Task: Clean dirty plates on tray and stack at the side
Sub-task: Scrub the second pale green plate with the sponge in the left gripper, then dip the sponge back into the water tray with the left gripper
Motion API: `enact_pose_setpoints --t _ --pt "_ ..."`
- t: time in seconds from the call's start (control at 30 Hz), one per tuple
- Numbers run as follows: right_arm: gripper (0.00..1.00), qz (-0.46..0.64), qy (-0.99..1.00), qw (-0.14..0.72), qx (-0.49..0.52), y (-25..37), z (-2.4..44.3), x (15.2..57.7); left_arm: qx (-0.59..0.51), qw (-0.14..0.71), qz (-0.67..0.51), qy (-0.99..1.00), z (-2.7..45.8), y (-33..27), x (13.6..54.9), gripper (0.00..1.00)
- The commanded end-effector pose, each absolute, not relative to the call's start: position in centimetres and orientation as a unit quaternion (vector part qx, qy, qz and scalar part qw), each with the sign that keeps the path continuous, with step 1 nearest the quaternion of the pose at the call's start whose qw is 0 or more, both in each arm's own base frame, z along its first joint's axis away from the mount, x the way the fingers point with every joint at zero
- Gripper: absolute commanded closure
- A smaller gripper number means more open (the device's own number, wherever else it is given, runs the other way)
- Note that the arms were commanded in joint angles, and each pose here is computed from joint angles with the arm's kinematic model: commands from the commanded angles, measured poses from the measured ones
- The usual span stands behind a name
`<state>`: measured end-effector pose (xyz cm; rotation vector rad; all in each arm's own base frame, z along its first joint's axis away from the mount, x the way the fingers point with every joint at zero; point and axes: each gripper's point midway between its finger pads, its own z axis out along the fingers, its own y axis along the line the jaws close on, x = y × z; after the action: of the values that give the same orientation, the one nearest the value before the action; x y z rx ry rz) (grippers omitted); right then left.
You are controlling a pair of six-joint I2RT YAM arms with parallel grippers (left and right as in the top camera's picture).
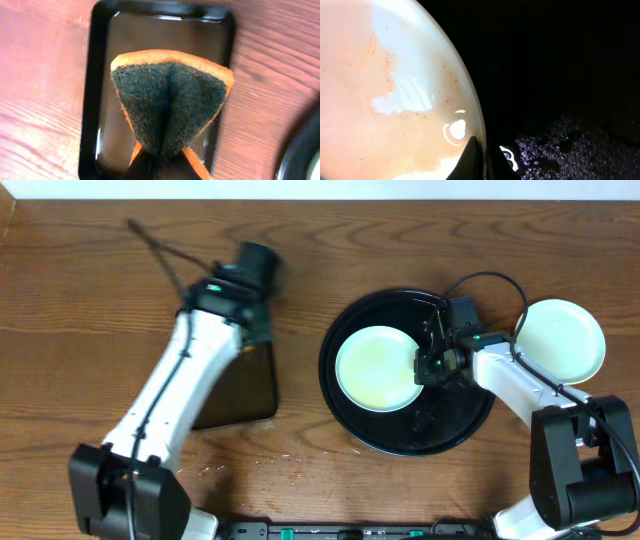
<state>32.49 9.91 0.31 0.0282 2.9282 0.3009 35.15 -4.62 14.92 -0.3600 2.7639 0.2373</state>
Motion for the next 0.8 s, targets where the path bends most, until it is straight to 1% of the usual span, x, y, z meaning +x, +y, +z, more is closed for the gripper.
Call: enact_pose_setpoints --t 0.0,0.1,0.23,0.33,0.37,0.4,0.47,0.53,0.63,0.67,0.77 --pt "0.99 0.035 0.997 0.073 0.003 7.3 -1.5 30.9 -0.151 0.095 0.03 0.983 10.3 -2.8 33.0 0.93" --pt "0.99 0.036 0.997 0.075 0.003 7.3 -1.5 31.0 -0.145 0.086 0.0 0.986 6.9 -1.4 32.5 0.91" --pt "0.99 0.036 0.996 0.076 0.003 7.3 -1.5 31.1 -0.14 0.089 -0.003 0.986 4.9 -0.5 32.1 0.83" --pt "0.99 0.037 0.996 0.08 0.003 7.3 -1.4 31.2 -0.139 0.094 -0.008 0.986 5.3 -0.6 32.3 0.68" --pt "0.99 0.037 0.996 0.08 0.003 7.4 -1.4 31.3 -0.136 0.097 -0.014 0.986 5.6 -0.9 32.5 0.59" --pt "0.99 0.037 0.996 0.081 0.002 7.4 -1.4 31.3 -0.13 0.099 -0.027 0.986 6.1 -1.5 32.6 0.53" --pt "0.99 0.038 0.996 0.081 0.002 7.4 -1.4 31.3 -0.121 0.106 -0.064 0.985 7.2 -3.0 32.9 0.46" --pt "0.99 0.04 0.996 0.081 0.002 7.5 -1.4 31.3 -0.105 0.114 -0.116 0.981 8.4 -5.2 33.1 0.43" --pt "0.99 0.049 0.995 0.083 0.001 7.8 -1.4 31.4 -0.061 0.126 -0.216 0.966 10.3 -10.0 33.5 0.43" --pt "0.99 0.054 0.995 0.084 0.001 8.0 -1.3 31.5 -0.023 0.129 -0.266 0.955 11.2 -13.3 33.4 0.43" --pt "0.99 0.062 0.995 0.084 0.0 8.2 -1.3 31.5 0.032 0.141 -0.285 0.948 11.3 -17.1 33.3 0.45"
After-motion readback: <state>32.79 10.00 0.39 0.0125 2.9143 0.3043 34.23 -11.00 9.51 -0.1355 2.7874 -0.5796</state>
